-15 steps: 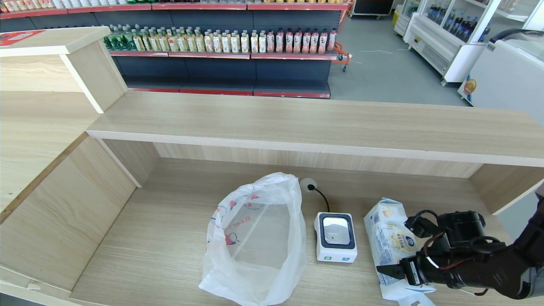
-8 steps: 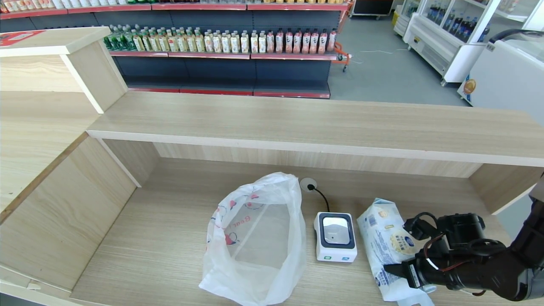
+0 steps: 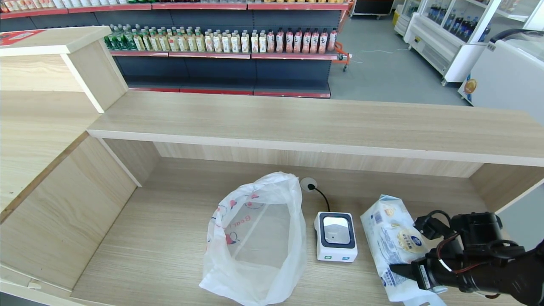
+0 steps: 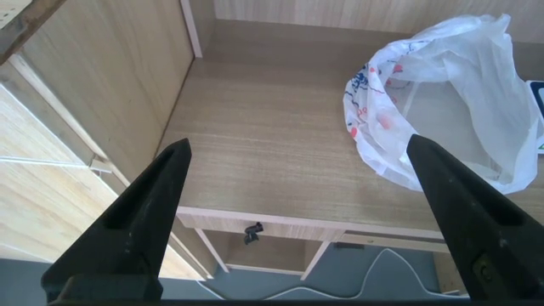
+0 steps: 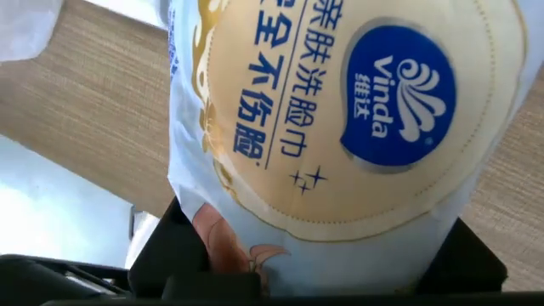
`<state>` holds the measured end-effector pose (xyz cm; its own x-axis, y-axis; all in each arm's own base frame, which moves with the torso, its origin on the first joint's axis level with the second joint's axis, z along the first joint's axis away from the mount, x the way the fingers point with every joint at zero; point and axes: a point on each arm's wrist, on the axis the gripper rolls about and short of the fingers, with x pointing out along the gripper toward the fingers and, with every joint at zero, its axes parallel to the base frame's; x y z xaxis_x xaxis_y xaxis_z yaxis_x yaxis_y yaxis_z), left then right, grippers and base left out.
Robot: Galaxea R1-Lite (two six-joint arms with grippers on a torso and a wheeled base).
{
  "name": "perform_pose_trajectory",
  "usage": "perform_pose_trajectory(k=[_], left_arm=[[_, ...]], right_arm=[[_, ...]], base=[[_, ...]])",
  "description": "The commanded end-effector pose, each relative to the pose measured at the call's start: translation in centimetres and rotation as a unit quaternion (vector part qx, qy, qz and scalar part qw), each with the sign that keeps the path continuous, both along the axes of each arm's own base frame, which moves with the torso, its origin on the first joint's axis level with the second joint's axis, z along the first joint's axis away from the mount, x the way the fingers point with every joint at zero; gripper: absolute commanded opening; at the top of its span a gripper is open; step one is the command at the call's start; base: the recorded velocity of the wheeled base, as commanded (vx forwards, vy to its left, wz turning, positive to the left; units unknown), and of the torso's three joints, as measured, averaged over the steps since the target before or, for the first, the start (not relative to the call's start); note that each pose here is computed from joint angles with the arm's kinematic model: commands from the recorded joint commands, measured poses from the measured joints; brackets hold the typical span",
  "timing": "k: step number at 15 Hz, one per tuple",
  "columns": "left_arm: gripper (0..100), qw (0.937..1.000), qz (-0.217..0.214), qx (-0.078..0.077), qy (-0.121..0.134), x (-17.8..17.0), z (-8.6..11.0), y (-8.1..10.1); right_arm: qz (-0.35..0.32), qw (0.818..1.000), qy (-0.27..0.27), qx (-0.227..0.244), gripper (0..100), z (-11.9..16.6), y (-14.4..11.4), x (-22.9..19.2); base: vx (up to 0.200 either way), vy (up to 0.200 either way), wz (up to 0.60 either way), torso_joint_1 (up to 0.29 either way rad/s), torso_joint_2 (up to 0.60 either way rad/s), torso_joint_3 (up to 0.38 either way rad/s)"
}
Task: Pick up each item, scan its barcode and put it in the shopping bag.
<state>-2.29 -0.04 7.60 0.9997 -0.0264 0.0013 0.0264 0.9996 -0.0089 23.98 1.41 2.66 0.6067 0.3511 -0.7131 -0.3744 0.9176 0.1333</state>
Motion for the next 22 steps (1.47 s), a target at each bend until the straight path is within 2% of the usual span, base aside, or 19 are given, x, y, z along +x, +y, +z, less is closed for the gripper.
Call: perform_pose_trajectory(k=[1, 5, 6, 8, 9, 11, 12, 13, 15, 18, 20, 22], left_arm=[[100, 1.0000, -0.001, 0.000, 0.000, 0.0, 0.0, 0.0], [100, 1.0000, 0.000, 0.000, 0.000, 0.0, 0.0, 0.0], [100, 1.0000, 0.000, 0.000, 0.000, 0.0, 0.0, 0.0], [100, 1.0000, 0.000, 0.000, 0.000, 0.0, 0.0, 0.0], [100, 1.0000, 0.000, 0.000, 0.000, 0.0, 0.0, 0.0], [100, 1.0000, 0.000, 0.000, -0.001, 0.0, 0.0, 0.0], [100, 1.0000, 0.000, 0.000, 0.000, 0.0, 0.0, 0.0], [100, 1.0000, -0.001, 0.000, 0.000, 0.0, 0.0, 0.0], [100, 1.0000, -0.001, 0.000, 0.000, 0.0, 0.0, 0.0], [100, 1.0000, 0.000, 0.000, 0.000, 0.0, 0.0, 0.0], [100, 1.0000, 0.000, 0.000, 0.000, 0.0, 0.0, 0.0], [100, 1.0000, 0.000, 0.000, 0.000, 0.0, 0.0, 0.0]], right_arm=[[0.008, 0.999, -0.039, 0.021, 0, 4.6, 0.0, -3.1], [0.054, 0.994, -0.078, 0.060, 0, 10.6, 0.3, -7.9], [0.105, 0.986, -0.094, 0.093, 0, 13.4, 0.8, -10.7], [0.171, 0.970, -0.108, 0.133, 0, 15.8, 1.3, -13.7], [0.223, 0.953, -0.122, 0.164, 0, 17.1, 1.5, -15.0], [0.268, 0.936, -0.133, 0.188, 0, 18.1, 1.9, -15.1], [0.311, 0.917, -0.136, 0.211, 0, 18.9, 2.4, -14.6], [0.324, 0.911, -0.138, 0.217, 0, 19.1, 2.6, -14.3], [0.364, 0.892, -0.158, 0.217, 0, 19.3, 3.6, -12.9], [0.404, 0.876, -0.167, 0.204, 0, 18.8, 4.5, -12.3], [0.452, 0.853, -0.160, 0.206, 0, 18.6, 5.7, -12.7], [0.476, 0.841, -0.151, 0.211, 0, 18.6, 6.5, -12.8]], base=[[0.000, 0.000, 0.00, 0.000, 0.00, 0.000], [0.000, 0.000, 0.00, 0.000, 0.00, 0.000], [0.000, 0.000, 0.00, 0.000, 0.00, 0.000], [0.000, 0.000, 0.00, 0.000, 0.00, 0.000], [0.000, 0.000, 0.00, 0.000, 0.00, 0.000], [0.000, 0.000, 0.00, 0.000, 0.00, 0.000], [0.000, 0.000, 0.00, 0.000, 0.00, 0.000], [0.000, 0.000, 0.00, 0.000, 0.00, 0.000], [0.000, 0.000, 0.00, 0.000, 0.00, 0.000], [0.000, 0.000, 0.00, 0.000, 0.00, 0.000], [0.000, 0.000, 0.00, 0.000, 0.00, 0.000], [0.000, 0.000, 0.00, 0.000, 0.00, 0.000]])
